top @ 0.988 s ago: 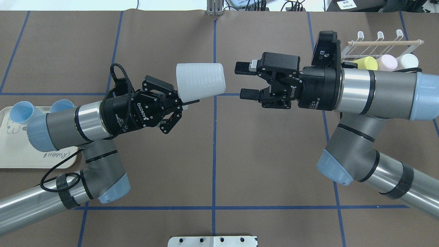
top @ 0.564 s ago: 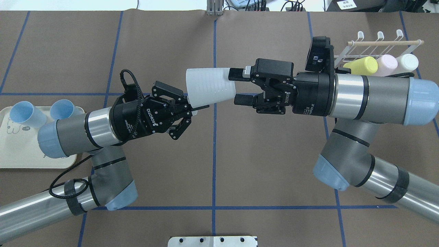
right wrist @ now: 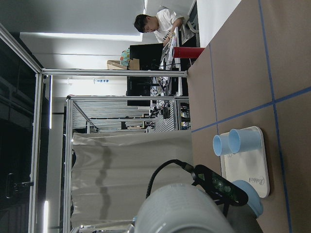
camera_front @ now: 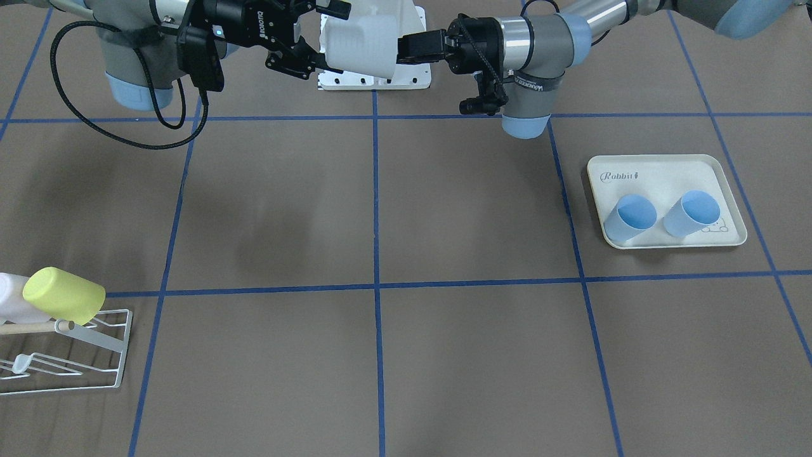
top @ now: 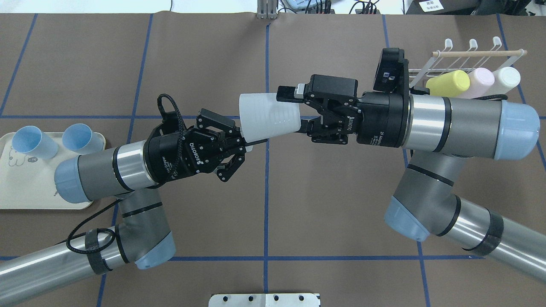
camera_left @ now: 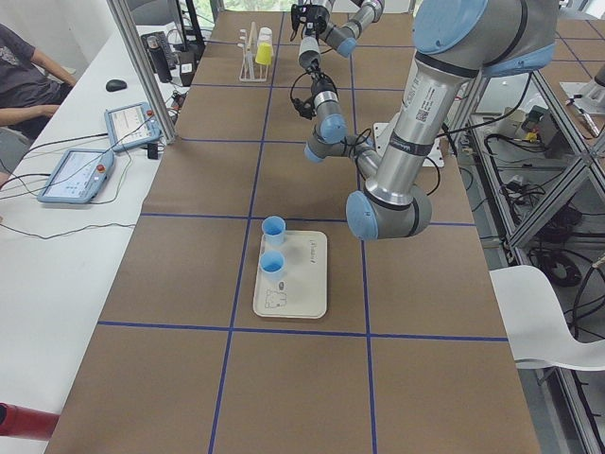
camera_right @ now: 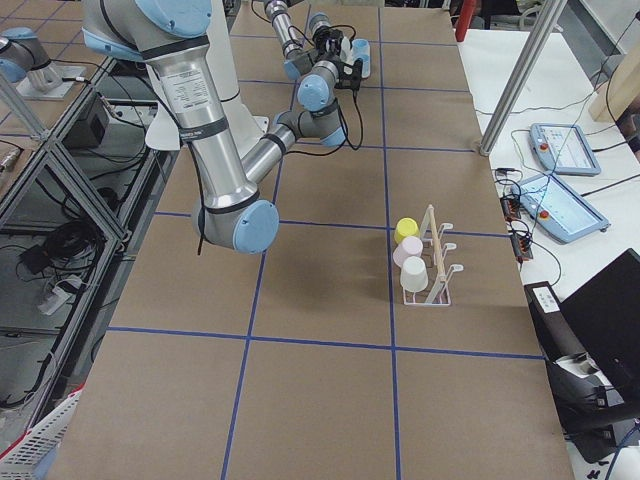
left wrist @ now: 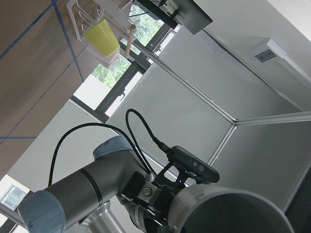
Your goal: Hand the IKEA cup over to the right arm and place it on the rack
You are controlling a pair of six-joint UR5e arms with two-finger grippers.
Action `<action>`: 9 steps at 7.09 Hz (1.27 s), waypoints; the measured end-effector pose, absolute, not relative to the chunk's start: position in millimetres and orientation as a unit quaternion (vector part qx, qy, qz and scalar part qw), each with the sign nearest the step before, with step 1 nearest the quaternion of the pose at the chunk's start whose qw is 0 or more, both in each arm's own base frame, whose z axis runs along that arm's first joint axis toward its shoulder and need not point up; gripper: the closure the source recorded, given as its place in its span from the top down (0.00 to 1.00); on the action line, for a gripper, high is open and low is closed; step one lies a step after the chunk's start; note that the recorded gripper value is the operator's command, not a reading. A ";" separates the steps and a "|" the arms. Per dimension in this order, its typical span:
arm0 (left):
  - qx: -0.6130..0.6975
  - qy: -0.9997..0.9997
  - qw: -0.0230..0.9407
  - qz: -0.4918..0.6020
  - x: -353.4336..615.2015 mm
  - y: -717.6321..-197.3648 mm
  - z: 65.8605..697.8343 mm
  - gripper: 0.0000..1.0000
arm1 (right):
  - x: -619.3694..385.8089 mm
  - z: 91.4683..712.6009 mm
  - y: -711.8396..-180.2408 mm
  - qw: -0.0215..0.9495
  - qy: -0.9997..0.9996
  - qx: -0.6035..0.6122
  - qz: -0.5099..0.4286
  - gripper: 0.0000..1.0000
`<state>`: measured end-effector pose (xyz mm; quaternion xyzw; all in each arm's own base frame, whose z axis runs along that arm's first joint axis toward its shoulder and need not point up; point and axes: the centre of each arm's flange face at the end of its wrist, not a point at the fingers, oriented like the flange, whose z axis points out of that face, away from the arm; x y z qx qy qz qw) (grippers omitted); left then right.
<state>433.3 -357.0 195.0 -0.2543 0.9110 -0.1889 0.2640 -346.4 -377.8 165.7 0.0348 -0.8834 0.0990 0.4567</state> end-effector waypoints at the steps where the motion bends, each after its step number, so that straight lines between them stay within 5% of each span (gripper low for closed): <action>1: -0.255 0.911 0.263 -0.188 433.5 -356.1 194.2 0.00 | -346.7 165.6 -377.7 0.457 -0.883 0.035 0.099 0.81; 3: -0.257 0.911 0.262 -0.186 433.2 -354.7 192.8 0.00 | -346.6 165.5 -377.9 0.457 -0.883 0.035 0.099 0.81; 4: -0.257 0.912 0.262 -0.186 433.1 -354.3 192.7 0.00 | -346.3 165.5 -378.0 0.457 -0.883 0.035 0.099 0.71; 5: -0.257 0.912 0.262 -0.185 432.9 -354.1 192.8 0.10 | -346.2 165.4 -378.0 0.456 -0.884 0.035 0.099 0.46; 6: -0.257 0.912 0.261 -0.185 432.2 -353.9 192.3 0.37 | -346.1 165.7 -378.0 0.457 -0.883 0.034 0.100 0.25; 7: -0.256 0.913 0.261 -0.185 432.0 -353.9 191.8 0.76 | -345.6 165.2 -377.6 0.456 -0.884 0.034 0.099 0.13; 8: -0.254 0.912 0.261 -0.186 432.8 -354.1 191.5 1.00 | -344.9 164.5 -377.2 0.455 -0.885 0.034 0.098 0.13; 9: -0.252 0.913 0.261 -0.188 432.2 -354.8 191.0 1.00 | -344.5 165.6 -377.1 0.456 -0.884 0.034 0.098 0.13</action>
